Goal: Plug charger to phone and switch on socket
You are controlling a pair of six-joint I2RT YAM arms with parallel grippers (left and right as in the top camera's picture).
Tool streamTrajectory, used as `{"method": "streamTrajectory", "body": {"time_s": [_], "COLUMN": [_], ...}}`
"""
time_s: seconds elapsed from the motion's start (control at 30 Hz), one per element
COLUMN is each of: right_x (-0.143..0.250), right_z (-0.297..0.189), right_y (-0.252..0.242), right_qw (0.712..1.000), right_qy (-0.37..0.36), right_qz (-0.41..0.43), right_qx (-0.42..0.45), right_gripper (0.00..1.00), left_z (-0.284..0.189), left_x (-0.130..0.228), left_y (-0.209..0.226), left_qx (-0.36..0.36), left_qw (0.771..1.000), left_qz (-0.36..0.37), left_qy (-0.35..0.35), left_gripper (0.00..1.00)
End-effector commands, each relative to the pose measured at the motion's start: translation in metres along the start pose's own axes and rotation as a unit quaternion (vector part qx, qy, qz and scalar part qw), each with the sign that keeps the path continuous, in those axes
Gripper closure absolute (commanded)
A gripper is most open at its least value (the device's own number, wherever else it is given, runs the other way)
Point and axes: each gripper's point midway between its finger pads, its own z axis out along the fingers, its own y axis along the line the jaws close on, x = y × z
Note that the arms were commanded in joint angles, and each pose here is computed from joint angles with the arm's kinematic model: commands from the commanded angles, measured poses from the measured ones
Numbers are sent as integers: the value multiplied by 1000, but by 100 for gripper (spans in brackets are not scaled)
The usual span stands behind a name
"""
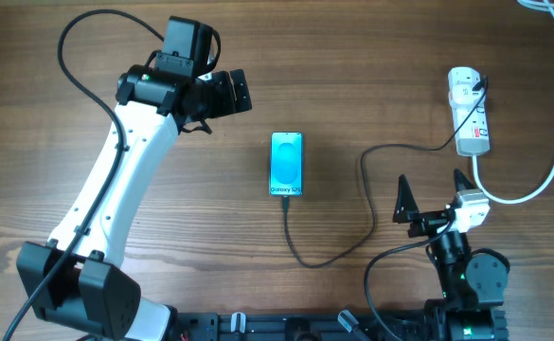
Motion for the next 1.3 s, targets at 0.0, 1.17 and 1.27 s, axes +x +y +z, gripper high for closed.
{"method": "streamTrajectory", "body": {"time_s": [0.0, 1.17, 1.27], "right_x": [1, 2, 2], "right_z": [-1, 0, 0], "right_y": [-4, 0, 0], "right_qw": [1000, 998, 998], "right_qy": [-2, 0, 0], "right_qz": [-13, -63, -63], "right_qx": [9, 2, 4], "right_gripper": [0, 0, 0], "left_z": [3, 3, 3], "left_x": [0, 0, 0], "left_y": [4, 4, 4], "left_qx": [-9, -9, -9], "left_qw": [1000, 1000, 1000], "left_qz": [-8, -8, -8], "left_qy": [1, 1, 1], "left_gripper": [0, 0, 0]}}
